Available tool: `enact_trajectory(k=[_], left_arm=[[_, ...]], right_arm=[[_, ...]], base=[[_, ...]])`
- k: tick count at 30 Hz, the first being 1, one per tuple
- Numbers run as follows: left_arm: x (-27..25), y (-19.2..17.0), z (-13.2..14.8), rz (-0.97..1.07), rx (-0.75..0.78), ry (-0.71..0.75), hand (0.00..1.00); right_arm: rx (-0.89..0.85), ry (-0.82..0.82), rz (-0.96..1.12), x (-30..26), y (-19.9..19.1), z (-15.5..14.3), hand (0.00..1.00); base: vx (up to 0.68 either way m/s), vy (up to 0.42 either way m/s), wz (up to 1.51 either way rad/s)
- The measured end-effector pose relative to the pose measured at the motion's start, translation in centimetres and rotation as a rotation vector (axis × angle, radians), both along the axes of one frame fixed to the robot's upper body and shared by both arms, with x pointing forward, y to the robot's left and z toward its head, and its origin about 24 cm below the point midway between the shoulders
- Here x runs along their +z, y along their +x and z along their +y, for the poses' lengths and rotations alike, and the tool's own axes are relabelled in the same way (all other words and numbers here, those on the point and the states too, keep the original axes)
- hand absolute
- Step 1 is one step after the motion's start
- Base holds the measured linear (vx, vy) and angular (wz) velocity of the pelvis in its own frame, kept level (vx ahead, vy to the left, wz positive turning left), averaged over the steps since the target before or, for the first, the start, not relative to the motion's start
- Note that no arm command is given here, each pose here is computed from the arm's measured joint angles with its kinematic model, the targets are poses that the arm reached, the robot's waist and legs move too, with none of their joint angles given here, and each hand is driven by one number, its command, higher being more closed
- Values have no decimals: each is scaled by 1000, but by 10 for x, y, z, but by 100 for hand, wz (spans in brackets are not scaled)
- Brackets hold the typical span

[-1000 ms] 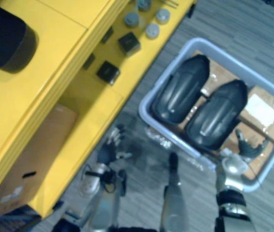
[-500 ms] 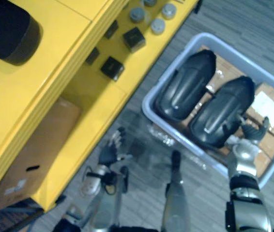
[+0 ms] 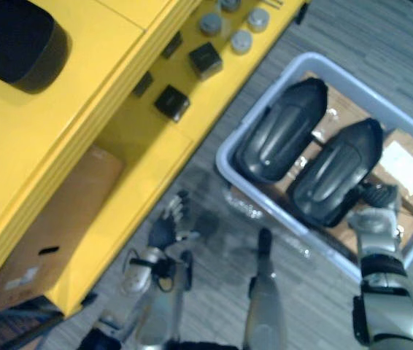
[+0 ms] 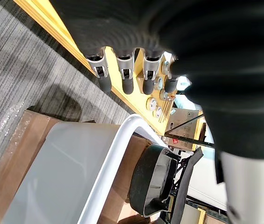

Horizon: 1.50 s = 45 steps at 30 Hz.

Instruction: Walk over and take plastic housings, then place them on the shelf

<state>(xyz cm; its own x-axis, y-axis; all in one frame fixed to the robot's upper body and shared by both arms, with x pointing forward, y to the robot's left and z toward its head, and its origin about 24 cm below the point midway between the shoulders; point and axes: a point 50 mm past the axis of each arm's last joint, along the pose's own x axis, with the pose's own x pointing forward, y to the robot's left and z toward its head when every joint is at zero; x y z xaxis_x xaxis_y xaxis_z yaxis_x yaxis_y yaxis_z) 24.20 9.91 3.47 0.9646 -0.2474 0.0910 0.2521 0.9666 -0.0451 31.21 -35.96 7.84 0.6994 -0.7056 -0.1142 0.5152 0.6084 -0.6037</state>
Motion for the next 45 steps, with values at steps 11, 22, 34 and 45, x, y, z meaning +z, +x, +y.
enact_trajectory(k=[11, 22, 34, 45], left_arm=[[13, -2, 8, -56, 1, 2, 0], [22, -15, 23, -93, 26, -17, 0], [30, -22, 41, -65, 43, -60, 0], [26, -14, 40, 106, -82, -23, 0]], right_arm=[[-47, -185, 183, 1, -6, -8, 100], [-119, -253, 232, -5, -35, -29, 100], [-125, -325, -94, 11, -67, -10, 100], [50, -496, -359, 46, -62, 42, 100]], base=[[2, 0, 0], [7, -1, 2], [50, -12, -2], [16, -2, -6]])
